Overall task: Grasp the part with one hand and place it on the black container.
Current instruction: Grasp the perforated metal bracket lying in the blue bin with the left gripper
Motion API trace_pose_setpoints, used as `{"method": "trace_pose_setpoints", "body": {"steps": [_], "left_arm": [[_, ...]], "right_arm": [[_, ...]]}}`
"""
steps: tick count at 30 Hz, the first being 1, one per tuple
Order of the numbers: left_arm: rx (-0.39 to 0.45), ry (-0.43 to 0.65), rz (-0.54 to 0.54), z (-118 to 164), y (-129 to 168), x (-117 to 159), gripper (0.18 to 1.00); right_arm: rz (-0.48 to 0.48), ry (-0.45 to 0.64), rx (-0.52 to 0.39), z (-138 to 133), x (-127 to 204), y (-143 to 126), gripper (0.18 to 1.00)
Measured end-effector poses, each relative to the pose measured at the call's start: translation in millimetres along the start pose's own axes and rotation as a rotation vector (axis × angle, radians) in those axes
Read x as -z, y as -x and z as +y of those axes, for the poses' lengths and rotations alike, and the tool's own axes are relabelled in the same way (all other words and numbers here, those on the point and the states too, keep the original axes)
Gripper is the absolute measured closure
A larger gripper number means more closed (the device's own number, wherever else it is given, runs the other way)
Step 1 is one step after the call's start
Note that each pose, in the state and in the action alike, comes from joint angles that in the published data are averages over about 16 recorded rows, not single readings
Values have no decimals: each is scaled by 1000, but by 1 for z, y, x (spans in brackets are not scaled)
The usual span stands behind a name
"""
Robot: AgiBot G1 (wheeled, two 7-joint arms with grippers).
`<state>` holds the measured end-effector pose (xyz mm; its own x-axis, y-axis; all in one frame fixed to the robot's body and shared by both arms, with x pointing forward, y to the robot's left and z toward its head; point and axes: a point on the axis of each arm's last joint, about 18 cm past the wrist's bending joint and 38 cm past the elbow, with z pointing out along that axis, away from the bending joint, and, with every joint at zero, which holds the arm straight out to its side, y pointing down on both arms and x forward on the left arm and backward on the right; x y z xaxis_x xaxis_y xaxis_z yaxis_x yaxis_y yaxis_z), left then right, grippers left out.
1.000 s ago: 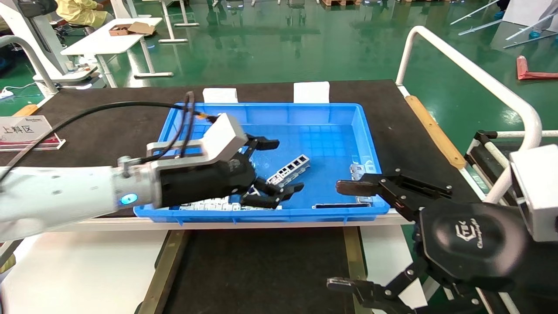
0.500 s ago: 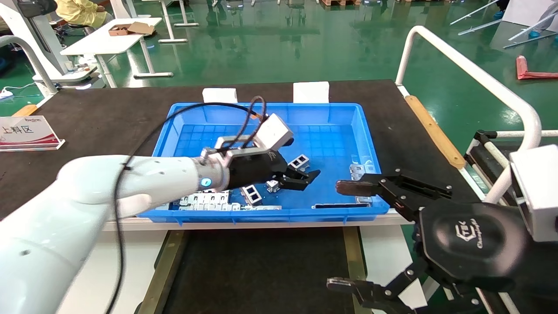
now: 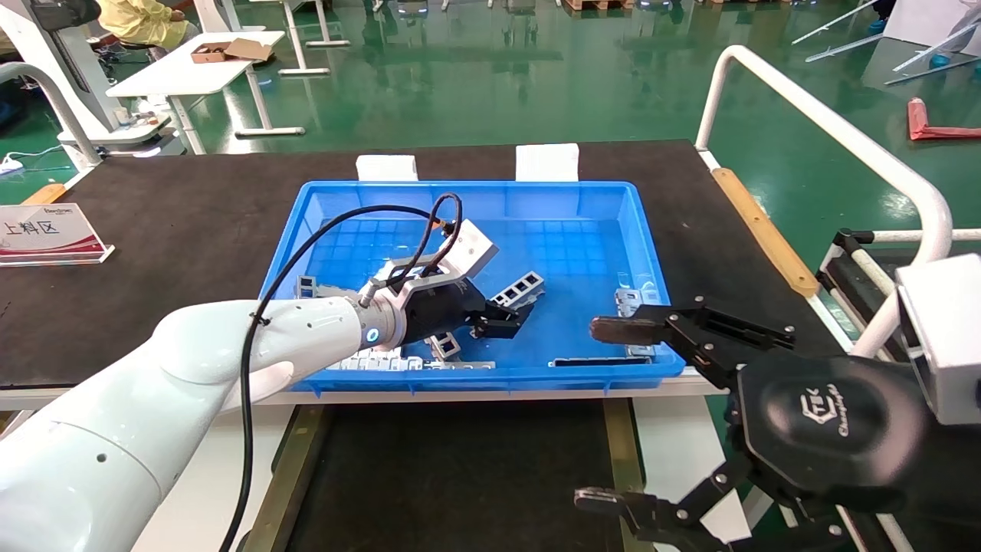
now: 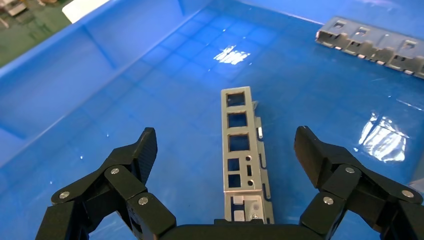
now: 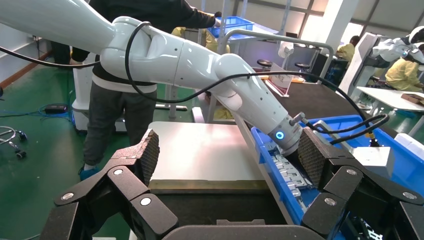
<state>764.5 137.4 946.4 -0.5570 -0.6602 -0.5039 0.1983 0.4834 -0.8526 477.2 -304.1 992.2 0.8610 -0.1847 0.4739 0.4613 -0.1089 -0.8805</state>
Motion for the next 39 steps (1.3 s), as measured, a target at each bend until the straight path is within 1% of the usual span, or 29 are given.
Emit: {"method": "trace_pose_setpoints", "body": {"steps": [8, 12, 18, 20, 24, 26, 30, 32, 36, 39], "left_arm": [[17, 30, -24, 10, -4, -5, 188], [25, 41, -26, 14, -7, -7, 196], [43, 55, -25, 19, -11, -9, 234], [49, 59, -25, 21, -11, -9, 258], [62, 66, -25, 23, -11, -9, 302], [68, 69, -27, 25, -11, -9, 340], [79, 73, -29, 27, -10, -9, 408], [83, 74, -30, 27, -9, -8, 456], [91, 72, -30, 28, -9, -8, 542], [96, 68, -29, 27, -8, -8, 622]], "right_arm": [[0, 0, 0, 0, 0, 0, 183], [0, 0, 0, 0, 0, 0, 200], [0, 0, 0, 0, 0, 0, 249], [0, 0, 0, 0, 0, 0, 268], [0, 0, 0, 0, 0, 0, 334], [0, 0, 0, 0, 0, 0, 360], [0, 0, 0, 0, 0, 0, 454], [0, 0, 0, 0, 0, 0, 489], [0, 0, 0, 0, 0, 0, 594], [0, 0, 0, 0, 0, 0, 657]]}}
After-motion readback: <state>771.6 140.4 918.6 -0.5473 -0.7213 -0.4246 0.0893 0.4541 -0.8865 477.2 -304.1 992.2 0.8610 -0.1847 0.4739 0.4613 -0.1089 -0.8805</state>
